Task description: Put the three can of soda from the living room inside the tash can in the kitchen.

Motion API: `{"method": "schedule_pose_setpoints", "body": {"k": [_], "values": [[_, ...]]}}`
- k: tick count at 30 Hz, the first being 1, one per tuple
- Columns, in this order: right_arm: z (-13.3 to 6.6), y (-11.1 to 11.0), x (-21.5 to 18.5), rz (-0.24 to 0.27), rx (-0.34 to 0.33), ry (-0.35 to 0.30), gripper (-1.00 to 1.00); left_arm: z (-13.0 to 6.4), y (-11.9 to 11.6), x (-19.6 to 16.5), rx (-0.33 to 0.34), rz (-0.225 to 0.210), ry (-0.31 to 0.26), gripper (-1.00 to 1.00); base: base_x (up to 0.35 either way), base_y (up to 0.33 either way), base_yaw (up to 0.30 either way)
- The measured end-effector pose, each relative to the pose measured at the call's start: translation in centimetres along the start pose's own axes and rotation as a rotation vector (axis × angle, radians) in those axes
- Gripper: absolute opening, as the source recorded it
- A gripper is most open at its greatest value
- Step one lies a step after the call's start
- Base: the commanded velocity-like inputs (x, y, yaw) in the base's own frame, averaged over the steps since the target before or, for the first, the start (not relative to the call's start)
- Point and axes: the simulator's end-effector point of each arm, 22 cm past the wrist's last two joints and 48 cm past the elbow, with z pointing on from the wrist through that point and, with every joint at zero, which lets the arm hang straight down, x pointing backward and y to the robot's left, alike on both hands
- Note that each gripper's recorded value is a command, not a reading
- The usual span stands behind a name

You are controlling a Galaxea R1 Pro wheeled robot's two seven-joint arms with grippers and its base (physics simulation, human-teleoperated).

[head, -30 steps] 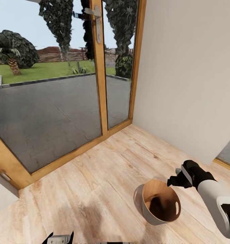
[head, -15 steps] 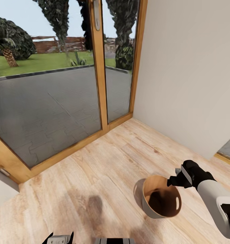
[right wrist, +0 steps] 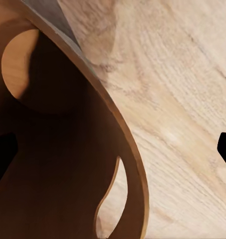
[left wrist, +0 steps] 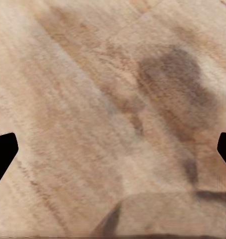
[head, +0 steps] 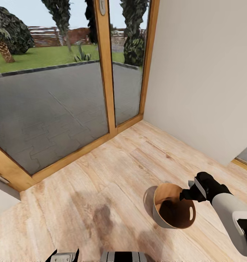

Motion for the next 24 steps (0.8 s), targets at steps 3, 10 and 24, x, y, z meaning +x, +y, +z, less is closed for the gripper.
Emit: {"method": "schedule_pose_setpoints", "body": {"k": [3, 10, 24], "values": [[0.7, 0.0, 0.3, 0.000, 0.002, 0.012, 1.00, 0.1, 0.0, 0.5, 0.000, 0.001, 0.012, 1.00, 0.000, 0.000, 0.000], [1.1, 0.0, 0.5, -0.001, 0.003, 0.020, 1.00, 0.1, 0.0, 0.7, -0.001, 0.000, 0.018, 1.00, 0.000, 0.000, 0.000], [2.2, 0.0, 0.9, -0.004, 0.006, 0.040, 1.00, 0.2, 0.0, 1.5, -0.001, 0.000, 0.035, 1.00, 0.000, 0.000, 0.000]]}}
